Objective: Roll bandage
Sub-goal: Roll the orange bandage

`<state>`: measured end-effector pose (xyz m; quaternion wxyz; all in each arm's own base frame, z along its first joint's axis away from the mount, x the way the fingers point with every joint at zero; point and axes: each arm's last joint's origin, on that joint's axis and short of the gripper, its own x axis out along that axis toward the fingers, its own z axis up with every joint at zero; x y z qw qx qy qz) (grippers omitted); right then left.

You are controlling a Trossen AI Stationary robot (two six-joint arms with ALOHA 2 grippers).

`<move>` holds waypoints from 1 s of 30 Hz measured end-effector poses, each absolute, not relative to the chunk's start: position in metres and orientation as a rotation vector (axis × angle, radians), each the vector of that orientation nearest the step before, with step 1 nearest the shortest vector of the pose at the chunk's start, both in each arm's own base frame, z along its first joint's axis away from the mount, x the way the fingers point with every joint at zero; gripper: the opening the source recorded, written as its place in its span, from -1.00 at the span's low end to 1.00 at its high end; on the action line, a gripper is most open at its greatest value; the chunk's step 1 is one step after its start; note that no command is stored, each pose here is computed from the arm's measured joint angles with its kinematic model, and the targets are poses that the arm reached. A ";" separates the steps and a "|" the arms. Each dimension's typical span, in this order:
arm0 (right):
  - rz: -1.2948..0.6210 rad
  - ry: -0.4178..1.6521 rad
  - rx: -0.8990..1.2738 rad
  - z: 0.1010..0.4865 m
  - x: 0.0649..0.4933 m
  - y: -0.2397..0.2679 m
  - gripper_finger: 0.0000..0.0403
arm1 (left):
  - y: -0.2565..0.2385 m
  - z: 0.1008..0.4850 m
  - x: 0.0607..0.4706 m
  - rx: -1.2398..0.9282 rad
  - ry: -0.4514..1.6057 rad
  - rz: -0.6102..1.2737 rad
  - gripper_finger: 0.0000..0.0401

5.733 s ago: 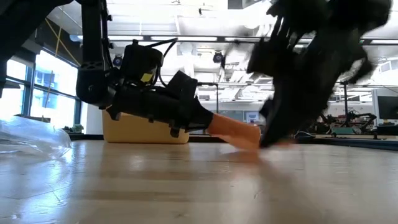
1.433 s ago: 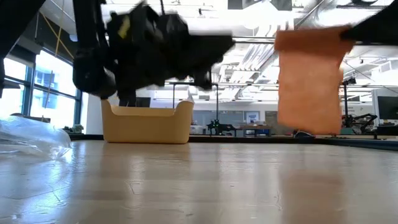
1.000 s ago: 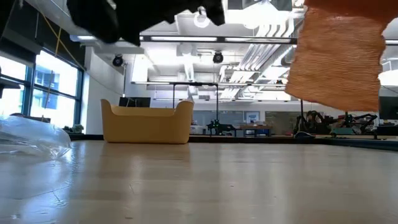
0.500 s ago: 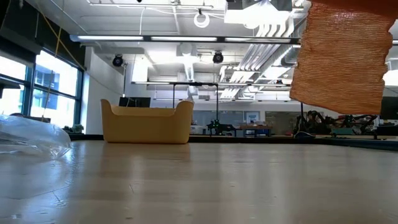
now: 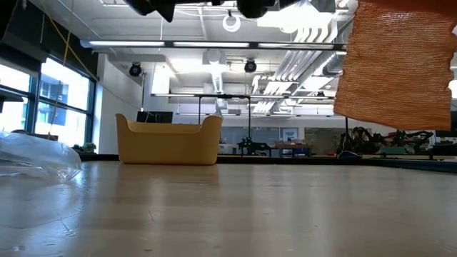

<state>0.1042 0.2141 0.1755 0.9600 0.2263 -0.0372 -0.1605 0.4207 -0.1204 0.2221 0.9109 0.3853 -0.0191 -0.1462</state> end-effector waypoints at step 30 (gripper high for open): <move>-0.262 -0.004 0.653 0.189 0.097 0.232 -1.00 | -0.114 0.218 0.422 1.024 -0.073 -0.369 -0.16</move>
